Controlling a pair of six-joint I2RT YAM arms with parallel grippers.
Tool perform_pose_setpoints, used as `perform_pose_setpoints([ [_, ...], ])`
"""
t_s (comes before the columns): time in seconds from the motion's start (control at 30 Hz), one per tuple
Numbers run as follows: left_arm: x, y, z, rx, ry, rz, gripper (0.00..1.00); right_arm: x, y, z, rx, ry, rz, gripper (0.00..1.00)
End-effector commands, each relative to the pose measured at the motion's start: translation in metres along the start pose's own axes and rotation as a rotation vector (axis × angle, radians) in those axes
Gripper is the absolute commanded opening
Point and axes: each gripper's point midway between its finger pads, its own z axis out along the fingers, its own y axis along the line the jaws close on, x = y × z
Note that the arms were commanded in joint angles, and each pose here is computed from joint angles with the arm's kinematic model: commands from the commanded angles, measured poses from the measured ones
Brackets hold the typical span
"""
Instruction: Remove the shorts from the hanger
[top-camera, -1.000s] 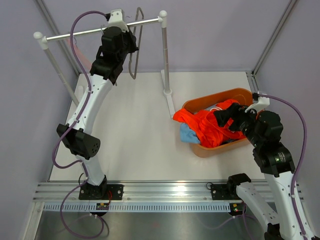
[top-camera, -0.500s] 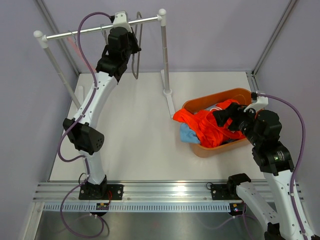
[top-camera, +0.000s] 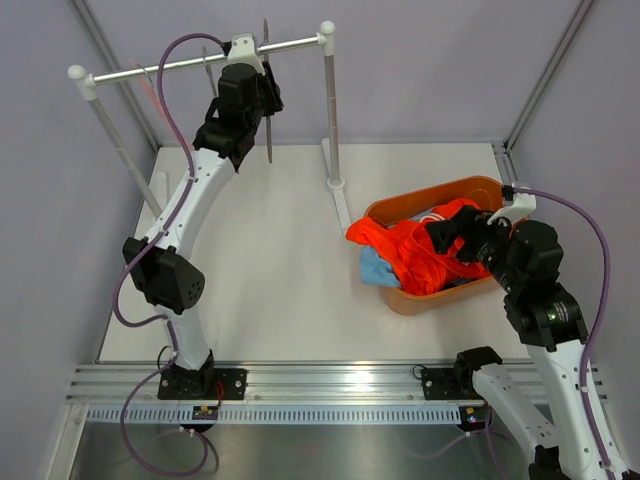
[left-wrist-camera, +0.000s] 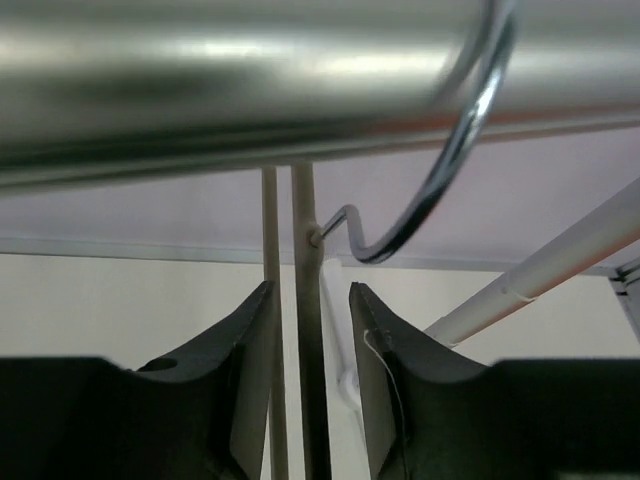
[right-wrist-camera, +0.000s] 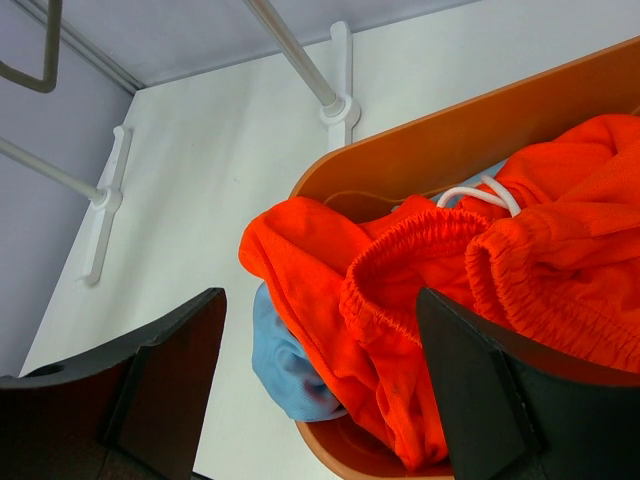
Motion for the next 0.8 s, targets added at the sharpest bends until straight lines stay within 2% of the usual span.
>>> perform_pose_setpoints([
  [0.0, -0.048, -0.012, -0.03, 0.042, -0.128, -0.015, 0.43, -0.005, 0.006, -0.001, -0.031, -0.02, -0.01, 0.85],
  [0.17, -0.073, -0.023, -0.058, 0.081, -0.182, 0.009, 0.54, -0.008, 0.008, -0.006, -0.032, -0.026, -0.01, 0.86],
  [0.33, -0.094, -0.041, -0.092, 0.129, -0.226, 0.014, 0.56, -0.012, 0.009, -0.012, -0.03, -0.033, -0.013, 0.88],
  [0.5, -0.118, -0.052, -0.143, 0.182, -0.256, 0.002, 0.6, -0.015, 0.008, -0.018, -0.014, -0.043, -0.014, 0.94],
  [0.57, -0.115, -0.058, -0.159, 0.207, -0.236, 0.0, 0.61, -0.016, 0.01, -0.02, -0.018, -0.043, -0.008, 1.0],
  [0.63, -0.116, -0.069, -0.184, 0.28, -0.216, -0.002, 0.64, -0.018, 0.011, -0.022, -0.018, -0.047, -0.006, 1.0],
  [0.77, -0.091, -0.092, -0.234, 0.389, -0.106, 0.04, 0.72, -0.021, 0.013, -0.029, -0.021, -0.06, -0.004, 0.99],
])
